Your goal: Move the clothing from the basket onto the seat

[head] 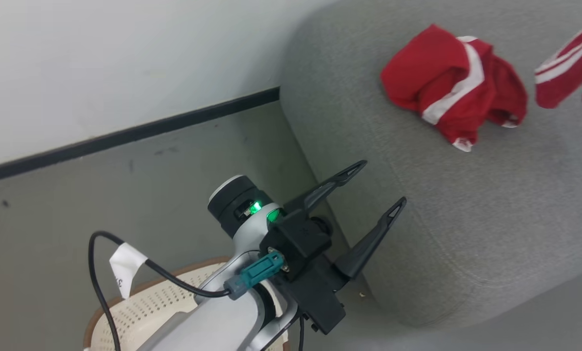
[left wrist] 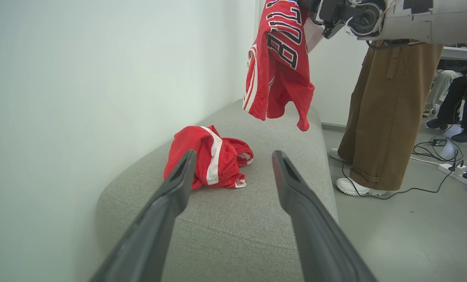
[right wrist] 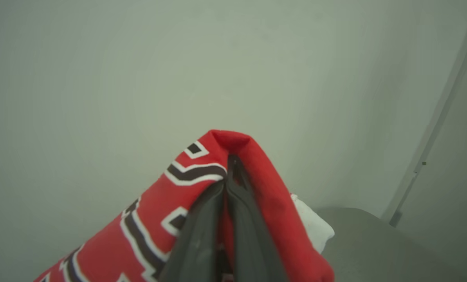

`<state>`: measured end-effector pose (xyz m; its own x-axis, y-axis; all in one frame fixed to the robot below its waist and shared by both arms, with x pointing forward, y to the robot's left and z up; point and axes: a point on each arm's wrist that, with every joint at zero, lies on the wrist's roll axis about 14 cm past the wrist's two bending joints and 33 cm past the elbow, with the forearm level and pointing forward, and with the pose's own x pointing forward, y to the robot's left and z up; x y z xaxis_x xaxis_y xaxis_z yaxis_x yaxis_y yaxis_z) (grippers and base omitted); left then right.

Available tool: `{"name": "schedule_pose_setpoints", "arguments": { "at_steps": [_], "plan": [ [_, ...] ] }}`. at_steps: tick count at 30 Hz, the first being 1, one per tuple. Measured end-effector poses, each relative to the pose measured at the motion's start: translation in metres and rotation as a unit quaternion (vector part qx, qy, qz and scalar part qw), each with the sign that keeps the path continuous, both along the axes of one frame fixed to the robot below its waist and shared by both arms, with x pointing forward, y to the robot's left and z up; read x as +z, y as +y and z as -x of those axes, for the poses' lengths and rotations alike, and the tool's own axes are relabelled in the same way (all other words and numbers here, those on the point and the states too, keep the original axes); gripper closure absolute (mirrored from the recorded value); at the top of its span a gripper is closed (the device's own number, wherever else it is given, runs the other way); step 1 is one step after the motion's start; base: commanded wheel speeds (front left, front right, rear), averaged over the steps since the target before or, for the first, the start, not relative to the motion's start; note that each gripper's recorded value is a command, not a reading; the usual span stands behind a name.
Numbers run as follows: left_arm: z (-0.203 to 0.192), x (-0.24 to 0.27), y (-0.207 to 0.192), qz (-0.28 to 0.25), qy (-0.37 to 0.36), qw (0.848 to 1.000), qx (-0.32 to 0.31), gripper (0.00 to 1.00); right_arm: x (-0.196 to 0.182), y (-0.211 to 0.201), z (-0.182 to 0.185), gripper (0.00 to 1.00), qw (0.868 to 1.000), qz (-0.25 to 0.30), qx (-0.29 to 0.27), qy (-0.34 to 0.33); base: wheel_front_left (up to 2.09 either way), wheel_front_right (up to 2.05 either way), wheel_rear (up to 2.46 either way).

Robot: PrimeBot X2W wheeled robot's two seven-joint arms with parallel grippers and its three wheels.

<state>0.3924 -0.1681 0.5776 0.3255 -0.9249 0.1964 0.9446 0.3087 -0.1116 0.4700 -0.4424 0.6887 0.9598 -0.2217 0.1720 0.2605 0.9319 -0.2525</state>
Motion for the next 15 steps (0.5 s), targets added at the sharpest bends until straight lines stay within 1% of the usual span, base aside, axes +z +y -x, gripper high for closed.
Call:
{"name": "schedule_pose_setpoints", "arguments": {
  "at_steps": [2, 6, 10, 15],
  "plan": [
    [-0.007, -0.002, 0.004, 0.002, 0.004, 1.000, 0.008, 0.00, -0.015, 0.004, -0.015, 1.00, 1.000, -0.006, 0.004, 0.013, 0.00, 0.00, 0.00],
    [-0.022, -0.008, 0.012, 0.002, 0.008, 1.000, 0.026, 0.00, -0.057, 0.017, -0.044, 1.00, 0.998, -0.019, 0.016, 0.054, 0.00, 0.00, 0.00],
    [-0.038, -0.022, 0.023, -0.004, 0.020, 0.999, 0.045, 0.00, -0.105, 0.042, -0.072, 1.00, 0.994, -0.042, 0.039, 0.092, 0.00, 0.00, 0.00],
    [-0.056, -0.044, 0.038, -0.019, 0.035, 0.997, 0.070, 0.00, -0.163, 0.077, -0.098, 1.00, 0.985, -0.056, 0.071, 0.145, 0.00, 0.00, 0.00]
  ]
}}
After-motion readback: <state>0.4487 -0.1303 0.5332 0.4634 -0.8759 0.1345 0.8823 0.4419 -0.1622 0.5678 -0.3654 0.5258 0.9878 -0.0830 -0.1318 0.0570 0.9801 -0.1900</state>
